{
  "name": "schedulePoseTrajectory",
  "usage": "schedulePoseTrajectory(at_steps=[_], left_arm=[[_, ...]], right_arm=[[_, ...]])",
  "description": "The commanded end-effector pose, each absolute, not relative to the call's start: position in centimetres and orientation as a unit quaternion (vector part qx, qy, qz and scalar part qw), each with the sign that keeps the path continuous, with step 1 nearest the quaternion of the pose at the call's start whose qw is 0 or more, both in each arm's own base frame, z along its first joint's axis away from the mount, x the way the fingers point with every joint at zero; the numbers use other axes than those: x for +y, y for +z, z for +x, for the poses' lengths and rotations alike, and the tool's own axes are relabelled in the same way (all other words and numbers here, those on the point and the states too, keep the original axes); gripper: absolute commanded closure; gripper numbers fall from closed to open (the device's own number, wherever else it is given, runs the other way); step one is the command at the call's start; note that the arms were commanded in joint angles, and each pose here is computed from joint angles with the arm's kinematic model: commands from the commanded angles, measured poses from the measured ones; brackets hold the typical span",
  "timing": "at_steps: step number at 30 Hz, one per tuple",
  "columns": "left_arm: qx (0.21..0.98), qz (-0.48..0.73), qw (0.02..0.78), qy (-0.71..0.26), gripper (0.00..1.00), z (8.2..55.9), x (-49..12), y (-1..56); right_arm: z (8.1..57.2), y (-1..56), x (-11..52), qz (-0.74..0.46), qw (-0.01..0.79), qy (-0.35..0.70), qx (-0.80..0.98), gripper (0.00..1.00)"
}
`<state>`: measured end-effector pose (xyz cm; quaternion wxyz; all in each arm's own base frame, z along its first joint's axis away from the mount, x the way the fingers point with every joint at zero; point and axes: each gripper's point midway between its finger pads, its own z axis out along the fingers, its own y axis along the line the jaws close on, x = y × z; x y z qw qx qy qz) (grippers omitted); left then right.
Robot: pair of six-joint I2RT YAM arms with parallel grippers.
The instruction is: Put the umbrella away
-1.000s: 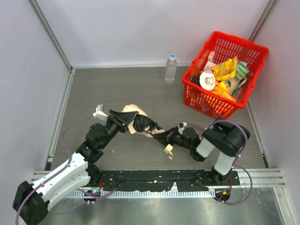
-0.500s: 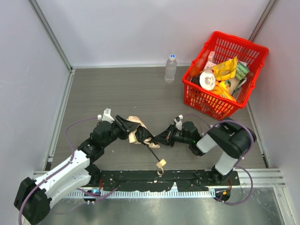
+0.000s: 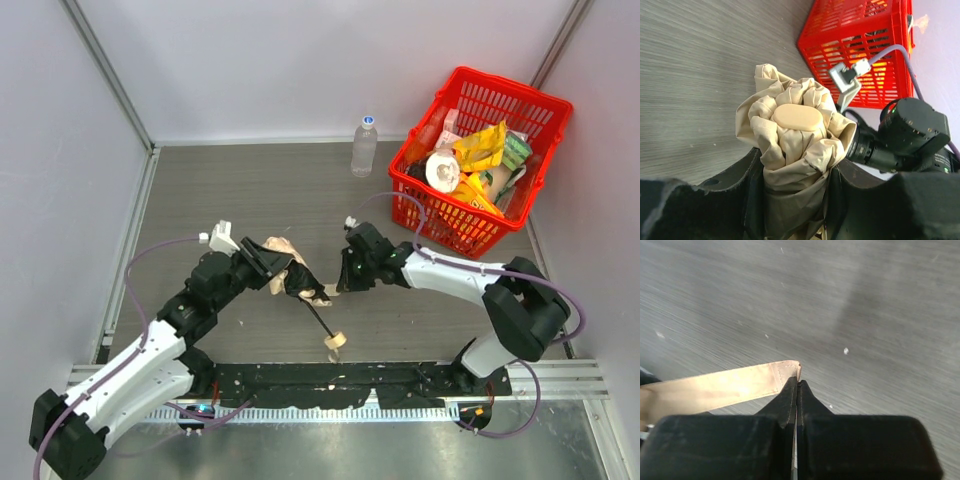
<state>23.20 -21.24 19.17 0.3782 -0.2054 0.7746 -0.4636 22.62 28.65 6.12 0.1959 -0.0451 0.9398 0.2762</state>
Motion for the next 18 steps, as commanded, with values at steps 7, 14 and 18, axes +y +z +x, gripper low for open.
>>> schedulePoseTrajectory(at_steps=[7,14,18], left_arm=[[0.648,-0.208,0.501,-0.535,1.00,24.2,-19.3,28.1],[0.647,-0.192,0.516,-0.527,1.00,24.2,-19.1,28.3],[0.666,-0.198,0.518,-0.499,1.00,24.0,-18.3,27.5]], right_arm=[[16.2,2.9,30.5,-0.214,0.122,0.198,0.949,0.99],[12.9,8.7,34.4,-0.227,0.092,0.373,0.895,0.99],[13.7,9.0,32.4,-0.204,0.097,0.393,0.891,0.99]])
